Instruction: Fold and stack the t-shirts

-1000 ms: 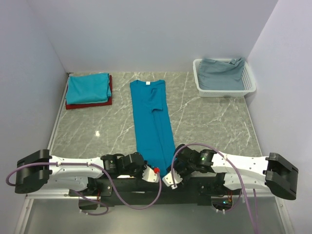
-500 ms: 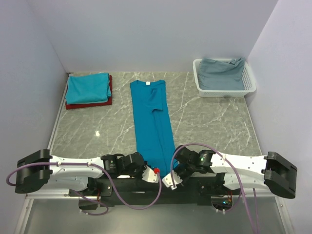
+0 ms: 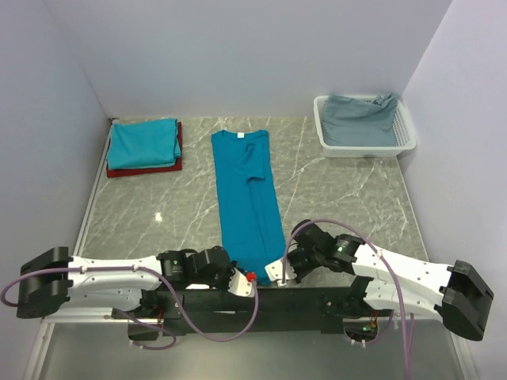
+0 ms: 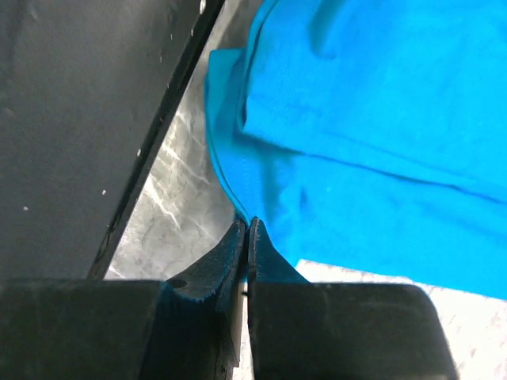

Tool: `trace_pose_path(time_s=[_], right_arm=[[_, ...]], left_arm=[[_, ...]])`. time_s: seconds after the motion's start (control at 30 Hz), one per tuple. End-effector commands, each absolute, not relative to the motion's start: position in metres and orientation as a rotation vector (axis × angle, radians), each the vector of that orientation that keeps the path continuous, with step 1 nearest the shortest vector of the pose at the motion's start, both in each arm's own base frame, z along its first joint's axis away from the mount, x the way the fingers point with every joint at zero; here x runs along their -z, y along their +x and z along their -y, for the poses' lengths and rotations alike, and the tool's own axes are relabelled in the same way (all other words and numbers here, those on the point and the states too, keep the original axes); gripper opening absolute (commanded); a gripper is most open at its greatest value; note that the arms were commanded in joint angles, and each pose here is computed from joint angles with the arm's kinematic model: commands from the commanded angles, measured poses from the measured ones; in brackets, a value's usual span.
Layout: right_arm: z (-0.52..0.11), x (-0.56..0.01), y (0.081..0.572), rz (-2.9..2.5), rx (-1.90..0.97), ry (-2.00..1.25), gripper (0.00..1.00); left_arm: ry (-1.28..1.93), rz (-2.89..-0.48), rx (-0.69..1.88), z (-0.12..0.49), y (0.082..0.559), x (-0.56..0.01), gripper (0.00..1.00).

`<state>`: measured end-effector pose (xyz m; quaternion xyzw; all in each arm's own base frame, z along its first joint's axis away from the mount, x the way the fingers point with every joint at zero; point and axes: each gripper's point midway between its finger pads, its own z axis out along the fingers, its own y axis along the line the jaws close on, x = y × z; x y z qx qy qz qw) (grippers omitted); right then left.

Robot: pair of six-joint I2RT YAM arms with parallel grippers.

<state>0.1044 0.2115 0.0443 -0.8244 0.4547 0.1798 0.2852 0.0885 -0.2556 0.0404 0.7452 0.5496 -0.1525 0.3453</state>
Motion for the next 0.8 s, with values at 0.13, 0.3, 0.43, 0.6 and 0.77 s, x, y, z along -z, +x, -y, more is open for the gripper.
trace_pose_path(time_s=[0.13, 0.3, 0.43, 0.6, 0.77], right_arm=[[-0.229, -0.081, 0.087, -1.160, -0.651, -2.174, 0.00], [-0.242, -0.104, 0.101, -1.210, -0.653, -2.094, 0.00], [-0.241, -0.115, 0.131, -1.281, -0.621, -2.023, 0.00], [-0.239, -0.121, 0.181, -1.372, -0.538, -1.924, 0.00], [-0.247, -0.122, 0.242, -1.463, -0.487, -1.847, 0.00]], left_arm=[[1.812, -1.373, 0.464, 0.271, 0.093, -0.079, 0.01], [1.743, -1.390, 0.406, 0.267, 0.112, -0.091, 0.00], [1.637, -1.421, 0.292, 0.258, 0.148, -0.102, 0.00], [1.466, -1.477, 0.220, 0.249, 0.204, -0.120, 0.00], [1.365, -1.553, 0.115, 0.237, 0.276, -0.121, 0.00]])
